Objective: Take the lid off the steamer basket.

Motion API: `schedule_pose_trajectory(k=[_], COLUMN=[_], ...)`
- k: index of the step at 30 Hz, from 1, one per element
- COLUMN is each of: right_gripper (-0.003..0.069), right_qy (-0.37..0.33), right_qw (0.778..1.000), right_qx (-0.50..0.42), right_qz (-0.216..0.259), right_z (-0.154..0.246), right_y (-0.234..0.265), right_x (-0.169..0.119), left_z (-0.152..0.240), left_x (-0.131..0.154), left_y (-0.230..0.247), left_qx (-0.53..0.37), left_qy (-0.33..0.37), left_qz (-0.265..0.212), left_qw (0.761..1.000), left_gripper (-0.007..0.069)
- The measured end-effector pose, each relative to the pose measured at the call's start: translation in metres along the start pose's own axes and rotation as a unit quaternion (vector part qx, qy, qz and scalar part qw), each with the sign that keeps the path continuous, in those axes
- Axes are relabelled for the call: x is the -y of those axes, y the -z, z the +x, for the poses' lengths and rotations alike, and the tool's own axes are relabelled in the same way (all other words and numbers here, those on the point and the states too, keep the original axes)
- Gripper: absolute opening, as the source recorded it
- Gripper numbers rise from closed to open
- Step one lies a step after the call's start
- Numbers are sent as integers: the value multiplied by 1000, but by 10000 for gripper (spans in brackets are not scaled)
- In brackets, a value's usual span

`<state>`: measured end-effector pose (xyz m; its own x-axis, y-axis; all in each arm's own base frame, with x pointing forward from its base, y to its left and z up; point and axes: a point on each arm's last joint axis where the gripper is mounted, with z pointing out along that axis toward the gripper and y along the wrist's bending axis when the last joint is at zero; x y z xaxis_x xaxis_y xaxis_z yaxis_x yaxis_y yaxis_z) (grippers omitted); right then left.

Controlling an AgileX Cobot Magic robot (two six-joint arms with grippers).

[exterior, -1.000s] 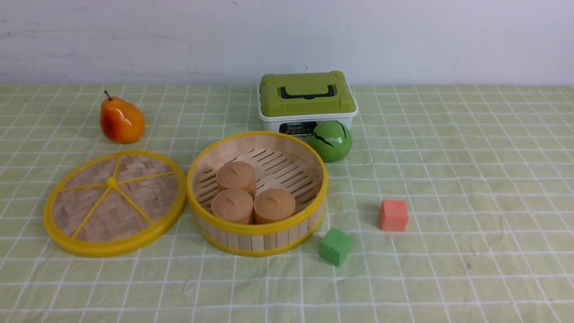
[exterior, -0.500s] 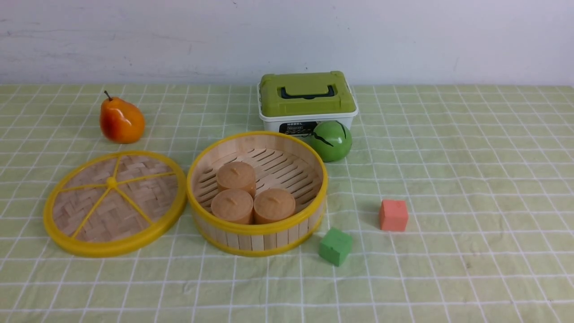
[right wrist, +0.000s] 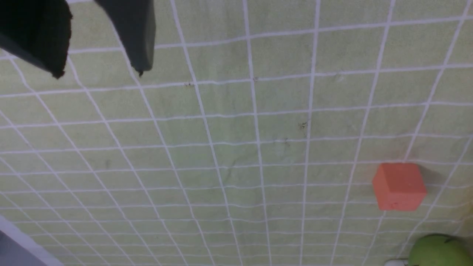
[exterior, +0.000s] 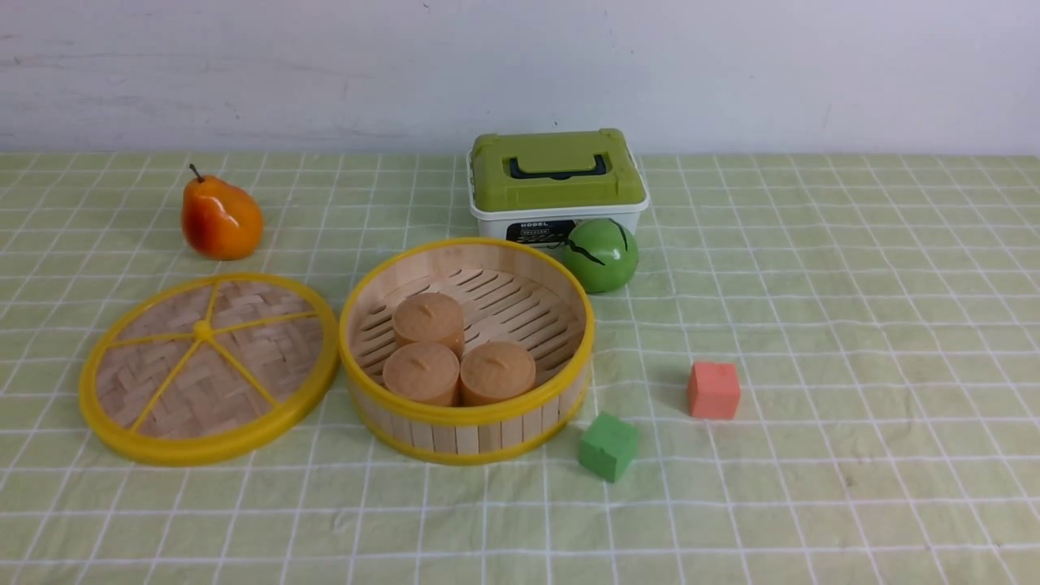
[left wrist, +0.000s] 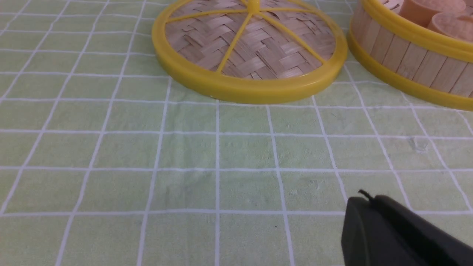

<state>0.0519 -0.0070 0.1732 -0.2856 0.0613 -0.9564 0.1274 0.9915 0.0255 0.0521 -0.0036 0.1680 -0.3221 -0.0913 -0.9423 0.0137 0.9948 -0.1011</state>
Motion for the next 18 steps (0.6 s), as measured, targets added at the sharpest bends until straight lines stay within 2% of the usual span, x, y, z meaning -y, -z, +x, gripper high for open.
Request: schedule_pose_trajectory(k=[18], right_gripper=[241], right_qy=[0], right_qw=[1000], right_qx=[0], right_qz=[0], right_z=[0], right_y=[0], right_x=[0], left_z=[0], left_x=[0], left_y=[0], left_qx=[0], left_qy=[0], left_qz=[0], left_qw=[1000], left_gripper=[4])
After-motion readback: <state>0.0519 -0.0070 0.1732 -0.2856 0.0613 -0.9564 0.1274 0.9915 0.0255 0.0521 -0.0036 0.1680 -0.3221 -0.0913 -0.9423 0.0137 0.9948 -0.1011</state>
